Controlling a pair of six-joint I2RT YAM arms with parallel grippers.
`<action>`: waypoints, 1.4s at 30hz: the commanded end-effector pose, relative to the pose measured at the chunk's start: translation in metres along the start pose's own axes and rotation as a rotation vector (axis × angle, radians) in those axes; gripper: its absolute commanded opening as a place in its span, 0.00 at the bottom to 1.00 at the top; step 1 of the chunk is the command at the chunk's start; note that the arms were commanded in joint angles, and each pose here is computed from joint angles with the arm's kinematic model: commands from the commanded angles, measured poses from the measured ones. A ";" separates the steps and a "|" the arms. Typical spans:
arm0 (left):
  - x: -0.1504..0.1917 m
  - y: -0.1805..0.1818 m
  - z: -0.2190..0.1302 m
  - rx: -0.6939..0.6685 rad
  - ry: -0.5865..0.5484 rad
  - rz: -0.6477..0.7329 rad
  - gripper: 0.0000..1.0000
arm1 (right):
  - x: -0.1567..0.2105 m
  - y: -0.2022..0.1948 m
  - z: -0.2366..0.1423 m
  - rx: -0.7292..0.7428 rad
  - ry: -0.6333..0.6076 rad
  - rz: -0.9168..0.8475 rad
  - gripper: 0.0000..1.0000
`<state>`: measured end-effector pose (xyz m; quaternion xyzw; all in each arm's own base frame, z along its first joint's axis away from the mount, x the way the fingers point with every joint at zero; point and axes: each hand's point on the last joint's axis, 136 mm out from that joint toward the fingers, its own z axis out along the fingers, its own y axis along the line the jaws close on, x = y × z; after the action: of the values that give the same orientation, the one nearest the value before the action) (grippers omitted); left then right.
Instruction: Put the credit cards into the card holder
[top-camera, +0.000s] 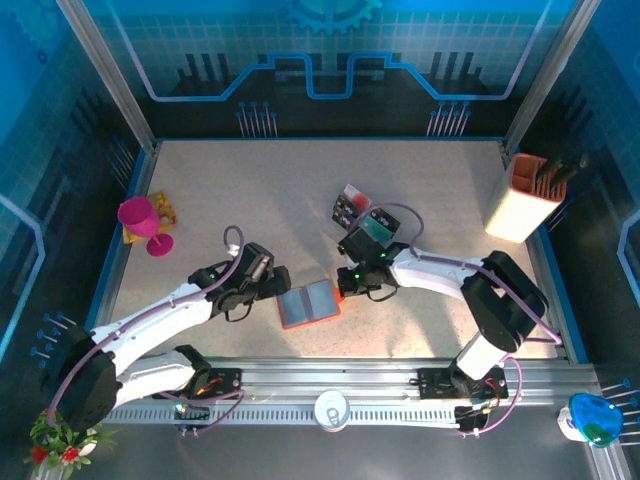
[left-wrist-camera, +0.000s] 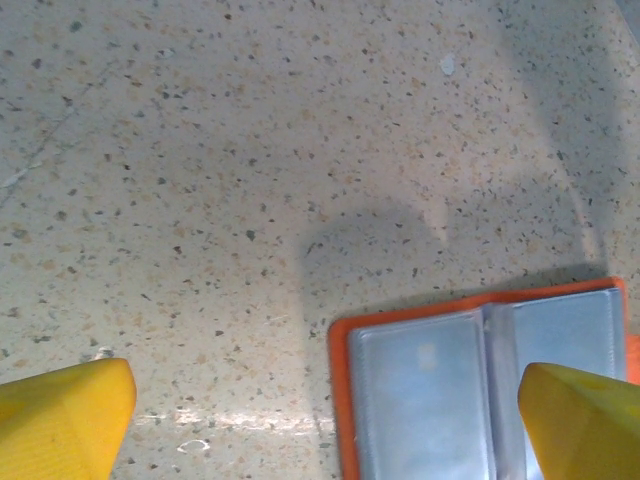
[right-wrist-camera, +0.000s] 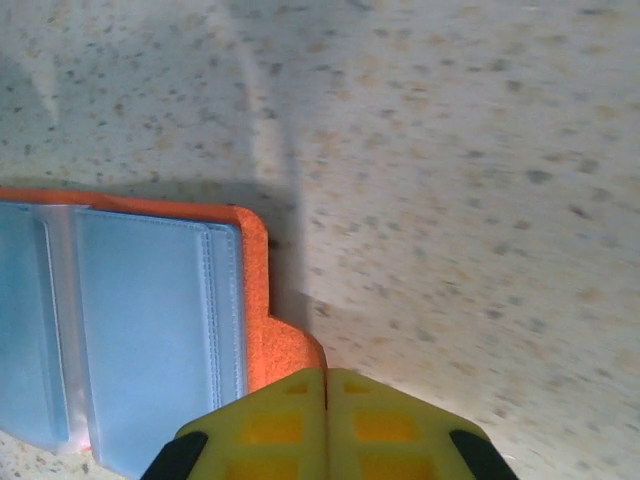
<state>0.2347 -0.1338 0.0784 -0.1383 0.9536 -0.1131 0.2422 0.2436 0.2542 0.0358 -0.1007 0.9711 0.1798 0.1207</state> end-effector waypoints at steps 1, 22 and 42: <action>-0.004 -0.015 -0.002 0.045 0.019 0.016 0.99 | 0.007 -0.018 -0.007 0.009 -0.004 0.053 0.00; -0.028 -0.054 0.014 0.024 0.069 0.064 0.99 | -0.073 -0.042 -0.139 0.027 -0.209 -0.006 0.49; -0.026 -0.069 0.041 0.033 0.112 0.040 0.99 | -0.139 -0.042 -0.105 0.187 -0.097 -0.238 0.43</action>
<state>0.2840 -0.1862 0.0688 -0.1064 0.9690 -0.1123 0.1925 0.3611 0.1855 0.1520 -0.1700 0.9621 0.0834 0.1961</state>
